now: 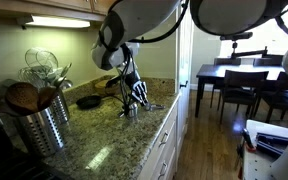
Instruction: Unstack the silver measuring cups
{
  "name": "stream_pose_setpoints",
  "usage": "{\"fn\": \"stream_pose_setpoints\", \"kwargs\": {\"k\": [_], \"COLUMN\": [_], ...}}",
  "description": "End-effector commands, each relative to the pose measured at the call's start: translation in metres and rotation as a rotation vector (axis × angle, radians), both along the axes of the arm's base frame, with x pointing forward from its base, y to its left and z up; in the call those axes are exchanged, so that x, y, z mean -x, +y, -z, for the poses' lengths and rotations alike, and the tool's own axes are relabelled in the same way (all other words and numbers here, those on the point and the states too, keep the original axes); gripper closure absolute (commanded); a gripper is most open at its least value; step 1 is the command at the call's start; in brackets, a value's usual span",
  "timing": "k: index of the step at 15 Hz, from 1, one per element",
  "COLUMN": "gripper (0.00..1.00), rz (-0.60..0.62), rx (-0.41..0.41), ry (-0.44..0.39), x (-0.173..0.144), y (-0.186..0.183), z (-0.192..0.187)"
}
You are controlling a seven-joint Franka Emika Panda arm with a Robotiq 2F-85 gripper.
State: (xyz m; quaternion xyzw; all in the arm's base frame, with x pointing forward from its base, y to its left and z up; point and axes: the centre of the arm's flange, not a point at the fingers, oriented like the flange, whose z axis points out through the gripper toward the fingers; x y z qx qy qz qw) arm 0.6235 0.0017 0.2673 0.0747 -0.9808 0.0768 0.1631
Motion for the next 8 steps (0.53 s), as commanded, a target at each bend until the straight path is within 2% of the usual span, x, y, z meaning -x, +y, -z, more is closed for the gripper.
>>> {"fn": "stream_pose_setpoints", "kwargs": {"k": [1,8], "gripper": [0.88,0.88], "rz": [0.020,0.020], "rx": [0.019,0.032], "ry": [-0.034,-0.038], "x": [0.0119,0.0180], "y": [0.0016,0.0022], "z": [-0.0060,-0.0147]}}
